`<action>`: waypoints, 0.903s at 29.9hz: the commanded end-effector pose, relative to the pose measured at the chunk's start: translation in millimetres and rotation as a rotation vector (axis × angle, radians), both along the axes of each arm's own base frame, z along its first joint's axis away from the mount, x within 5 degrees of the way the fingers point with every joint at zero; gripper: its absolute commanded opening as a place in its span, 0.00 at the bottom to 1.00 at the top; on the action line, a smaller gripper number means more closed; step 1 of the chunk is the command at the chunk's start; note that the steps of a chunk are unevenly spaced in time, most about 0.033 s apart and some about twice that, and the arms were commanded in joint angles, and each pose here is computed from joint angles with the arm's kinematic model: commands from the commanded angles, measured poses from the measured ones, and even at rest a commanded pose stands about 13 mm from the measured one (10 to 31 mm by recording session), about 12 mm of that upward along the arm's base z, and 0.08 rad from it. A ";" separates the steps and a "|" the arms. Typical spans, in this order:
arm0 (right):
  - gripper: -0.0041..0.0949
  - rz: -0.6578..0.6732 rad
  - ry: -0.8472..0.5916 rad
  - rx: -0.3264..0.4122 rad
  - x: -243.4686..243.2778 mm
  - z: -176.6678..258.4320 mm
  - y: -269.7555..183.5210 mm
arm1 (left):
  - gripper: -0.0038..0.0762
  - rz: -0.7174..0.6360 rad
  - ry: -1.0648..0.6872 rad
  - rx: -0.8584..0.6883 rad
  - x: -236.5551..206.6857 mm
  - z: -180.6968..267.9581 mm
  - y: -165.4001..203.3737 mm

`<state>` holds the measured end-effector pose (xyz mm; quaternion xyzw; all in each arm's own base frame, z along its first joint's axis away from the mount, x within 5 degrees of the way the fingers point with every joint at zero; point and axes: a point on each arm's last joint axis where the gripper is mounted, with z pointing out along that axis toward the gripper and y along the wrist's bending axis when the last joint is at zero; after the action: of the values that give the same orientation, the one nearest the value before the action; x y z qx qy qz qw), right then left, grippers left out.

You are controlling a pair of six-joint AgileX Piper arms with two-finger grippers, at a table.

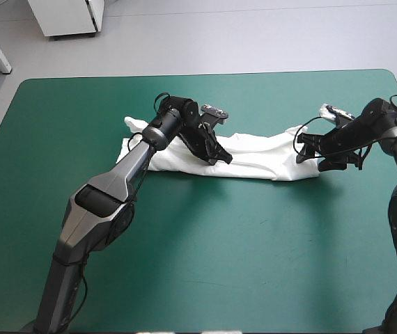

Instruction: Fold the cloth

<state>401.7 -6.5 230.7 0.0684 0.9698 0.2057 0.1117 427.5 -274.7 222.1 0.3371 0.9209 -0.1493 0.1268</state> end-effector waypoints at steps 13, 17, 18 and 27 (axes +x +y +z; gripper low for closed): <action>0.64 -0.007 -0.047 0.011 5.6 3.8 -1.6 | 0.02 -0.015 0.024 -0.063 -11.6 24.9 -5.1; 0.49 0.005 -0.037 0.014 5.2 2.0 -0.5 | 0.02 -0.015 0.025 -0.068 -11.6 25.1 -5.5; 0.44 0.008 -0.035 0.014 5.0 1.9 -0.4 | 0.02 -0.015 0.025 -0.068 -11.6 25.1 -5.4; 0.03 0.024 -0.040 0.025 4.5 3.6 0.8 | 0.02 -0.015 0.025 -0.068 -11.6 25.1 -5.4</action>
<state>408.6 -7.3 209.8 0.0650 0.9699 0.2126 0.0996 427.5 -276.7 221.5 0.3332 0.9203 -0.1606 0.1273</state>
